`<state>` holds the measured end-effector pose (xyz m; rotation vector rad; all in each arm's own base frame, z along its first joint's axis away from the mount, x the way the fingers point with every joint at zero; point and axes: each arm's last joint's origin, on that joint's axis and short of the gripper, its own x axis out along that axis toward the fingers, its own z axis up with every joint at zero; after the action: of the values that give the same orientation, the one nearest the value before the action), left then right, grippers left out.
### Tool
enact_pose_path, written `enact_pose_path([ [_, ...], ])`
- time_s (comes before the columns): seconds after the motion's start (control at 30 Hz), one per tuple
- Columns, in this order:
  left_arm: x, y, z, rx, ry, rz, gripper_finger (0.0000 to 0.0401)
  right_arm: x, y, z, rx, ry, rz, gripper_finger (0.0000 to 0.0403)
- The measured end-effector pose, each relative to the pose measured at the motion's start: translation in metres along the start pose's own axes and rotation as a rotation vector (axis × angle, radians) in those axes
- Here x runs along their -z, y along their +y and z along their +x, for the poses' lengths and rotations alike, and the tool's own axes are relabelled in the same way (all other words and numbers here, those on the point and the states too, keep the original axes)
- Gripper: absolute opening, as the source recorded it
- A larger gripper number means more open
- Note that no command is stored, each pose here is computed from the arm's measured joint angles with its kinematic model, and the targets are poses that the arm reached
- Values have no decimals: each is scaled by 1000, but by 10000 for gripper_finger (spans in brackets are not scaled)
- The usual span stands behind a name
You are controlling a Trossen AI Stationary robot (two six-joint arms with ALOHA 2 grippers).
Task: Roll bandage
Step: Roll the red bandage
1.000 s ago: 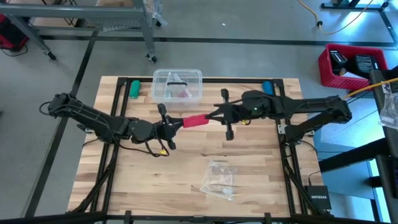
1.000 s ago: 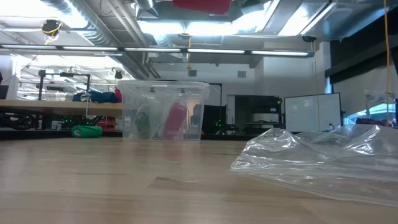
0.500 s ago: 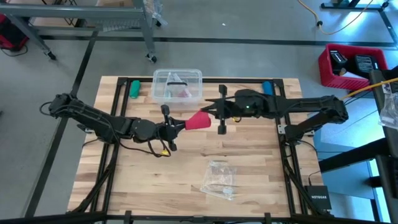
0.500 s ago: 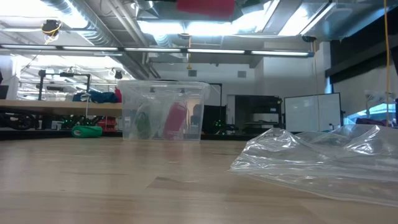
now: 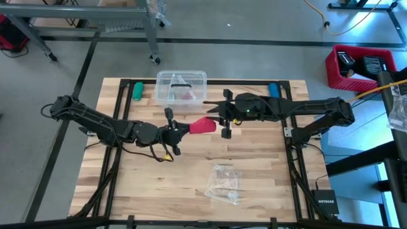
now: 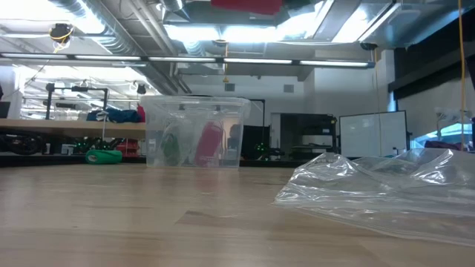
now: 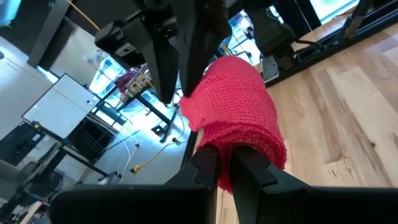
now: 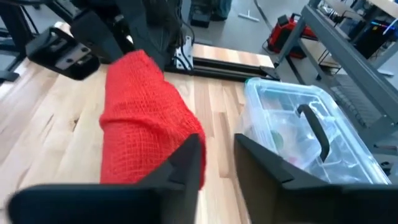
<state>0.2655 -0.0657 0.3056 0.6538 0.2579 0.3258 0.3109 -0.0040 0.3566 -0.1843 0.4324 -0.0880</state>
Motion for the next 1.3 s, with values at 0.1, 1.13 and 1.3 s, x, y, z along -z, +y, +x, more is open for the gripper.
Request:
enact_pose_path([
  [0.1, 0, 0, 0, 0, 0, -1, 17, 0, -1, 0, 25, 5, 0, 145],
  [1.13, -8, 12, -10, -72, -32, -26, 17, 10, -9, -76, 32, 151, 59, 223],
  [1.3, -13, 22, -16, -113, -81, -54, 17, 29, -4, -74, -10, 124, 96, 223],
])
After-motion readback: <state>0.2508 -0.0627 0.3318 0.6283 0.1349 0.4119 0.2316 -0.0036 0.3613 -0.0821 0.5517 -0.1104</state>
